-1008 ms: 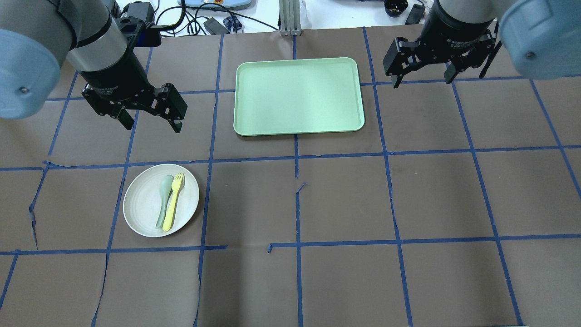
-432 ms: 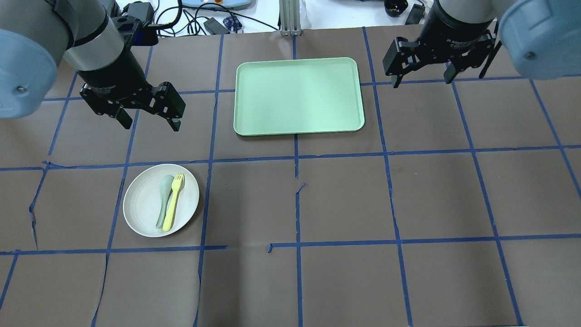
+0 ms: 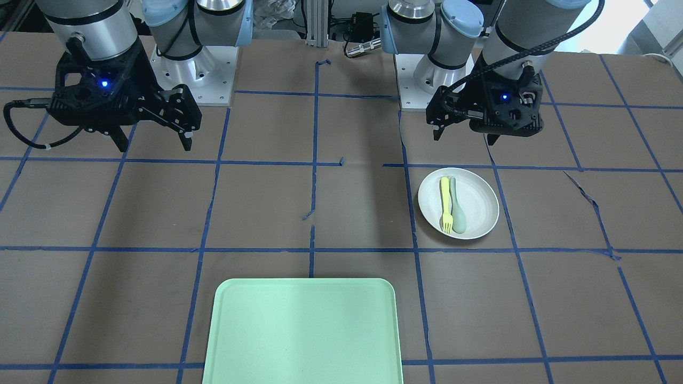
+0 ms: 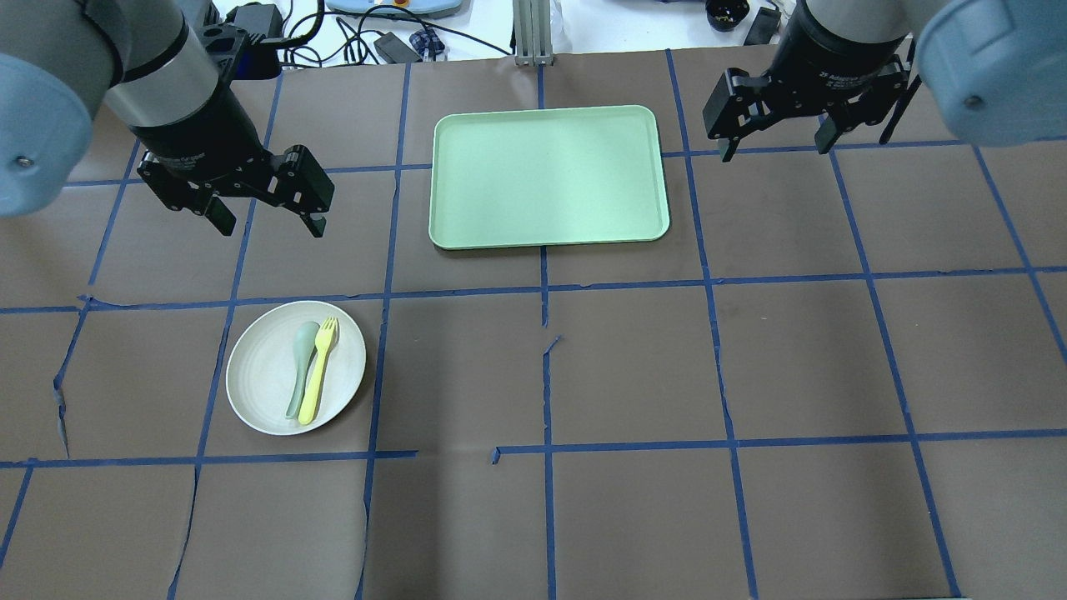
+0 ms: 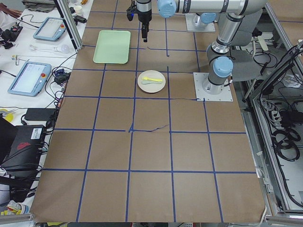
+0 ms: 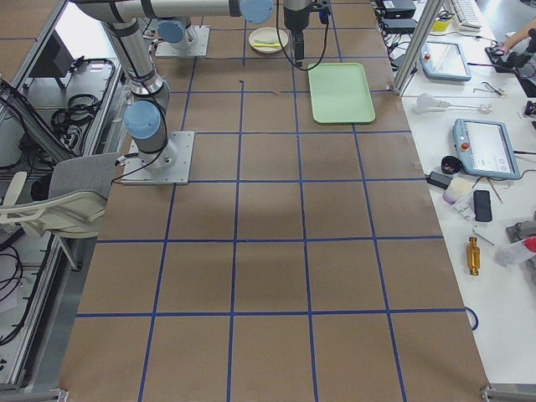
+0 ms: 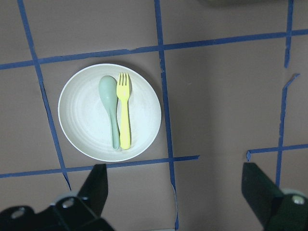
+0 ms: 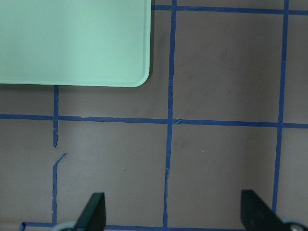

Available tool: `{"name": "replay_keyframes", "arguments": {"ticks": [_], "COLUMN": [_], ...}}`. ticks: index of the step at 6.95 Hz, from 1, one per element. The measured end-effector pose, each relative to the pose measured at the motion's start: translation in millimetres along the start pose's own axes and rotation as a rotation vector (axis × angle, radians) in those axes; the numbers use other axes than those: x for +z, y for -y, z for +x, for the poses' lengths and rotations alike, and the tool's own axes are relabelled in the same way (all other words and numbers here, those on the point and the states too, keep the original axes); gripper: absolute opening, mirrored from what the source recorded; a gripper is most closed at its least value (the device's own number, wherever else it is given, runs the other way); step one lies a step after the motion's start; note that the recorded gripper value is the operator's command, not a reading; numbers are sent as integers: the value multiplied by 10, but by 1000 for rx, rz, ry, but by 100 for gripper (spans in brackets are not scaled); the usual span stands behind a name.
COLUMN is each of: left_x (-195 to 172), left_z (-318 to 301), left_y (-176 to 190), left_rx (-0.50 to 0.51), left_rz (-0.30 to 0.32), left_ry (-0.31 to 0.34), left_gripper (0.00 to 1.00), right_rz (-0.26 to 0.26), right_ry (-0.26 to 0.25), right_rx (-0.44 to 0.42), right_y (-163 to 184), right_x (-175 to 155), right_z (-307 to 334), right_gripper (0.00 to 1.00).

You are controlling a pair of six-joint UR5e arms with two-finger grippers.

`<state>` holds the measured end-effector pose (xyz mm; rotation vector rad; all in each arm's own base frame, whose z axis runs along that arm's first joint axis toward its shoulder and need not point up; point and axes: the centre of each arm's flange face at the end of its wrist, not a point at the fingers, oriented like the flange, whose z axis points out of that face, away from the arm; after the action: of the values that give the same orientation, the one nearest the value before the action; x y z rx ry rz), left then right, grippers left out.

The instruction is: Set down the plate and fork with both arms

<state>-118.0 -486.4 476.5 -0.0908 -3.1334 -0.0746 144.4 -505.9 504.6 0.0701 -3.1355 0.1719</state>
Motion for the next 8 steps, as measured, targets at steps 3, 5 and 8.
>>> {"name": "replay_keyframes", "arguments": {"ticks": [3,5,8], "left_x": [2,-34,186], "left_z": [-130,-135,-339], "left_y": [70,79,185], "left_rx": [-27,-29,-70], "left_rz": [1,11,-28], "left_ry": [3,1,-5], "left_gripper": [100,100,100], "right_rz": [0,0,0], "right_ry": [-1,-1,-1], "right_rx": [1,1,0], "right_y": [0,0,0], "right_x": [0,0,0], "right_z": [1,1,1], "right_gripper": [100,100,100]}}
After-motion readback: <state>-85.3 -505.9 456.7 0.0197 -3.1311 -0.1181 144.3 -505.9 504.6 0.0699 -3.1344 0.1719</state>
